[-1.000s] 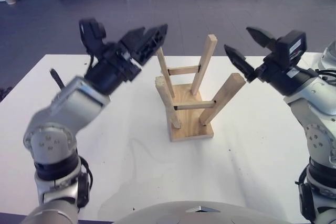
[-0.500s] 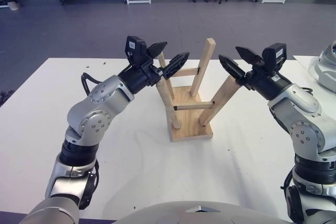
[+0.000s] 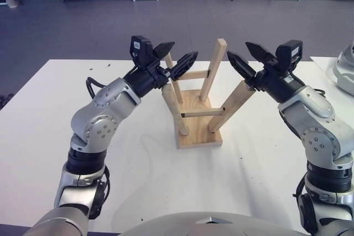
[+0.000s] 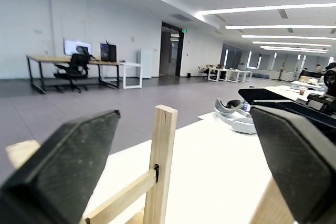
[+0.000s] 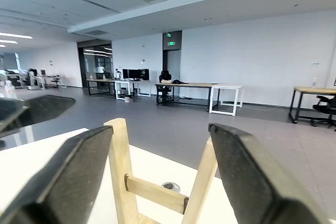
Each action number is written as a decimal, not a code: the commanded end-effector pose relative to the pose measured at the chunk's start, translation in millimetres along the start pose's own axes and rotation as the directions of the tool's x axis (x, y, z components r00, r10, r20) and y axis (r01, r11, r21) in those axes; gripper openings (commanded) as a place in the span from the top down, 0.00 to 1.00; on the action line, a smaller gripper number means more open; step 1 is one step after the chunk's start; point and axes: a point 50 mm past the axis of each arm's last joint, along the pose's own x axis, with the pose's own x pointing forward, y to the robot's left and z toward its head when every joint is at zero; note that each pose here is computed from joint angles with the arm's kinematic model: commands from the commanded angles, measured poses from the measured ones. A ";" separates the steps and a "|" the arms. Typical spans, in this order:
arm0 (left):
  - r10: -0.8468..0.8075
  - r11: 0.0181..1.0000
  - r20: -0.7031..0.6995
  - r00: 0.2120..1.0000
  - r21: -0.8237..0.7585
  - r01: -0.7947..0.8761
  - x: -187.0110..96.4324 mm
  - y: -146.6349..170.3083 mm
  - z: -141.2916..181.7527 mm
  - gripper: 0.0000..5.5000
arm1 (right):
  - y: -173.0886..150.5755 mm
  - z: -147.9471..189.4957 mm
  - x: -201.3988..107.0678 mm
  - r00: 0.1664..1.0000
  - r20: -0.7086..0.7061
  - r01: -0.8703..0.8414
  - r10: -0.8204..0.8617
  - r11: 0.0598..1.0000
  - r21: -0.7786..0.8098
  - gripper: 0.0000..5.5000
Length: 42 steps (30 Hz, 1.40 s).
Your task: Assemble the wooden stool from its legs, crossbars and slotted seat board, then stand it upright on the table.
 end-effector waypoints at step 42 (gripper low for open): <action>-0.017 0.970 -0.838 0.546 0.119 0.213 -174.5 33.5 -113.5 0.17 | -50.2 -97.8 29.1 0.910 -0.299 -0.326 0.287 0.941 -0.087 0.38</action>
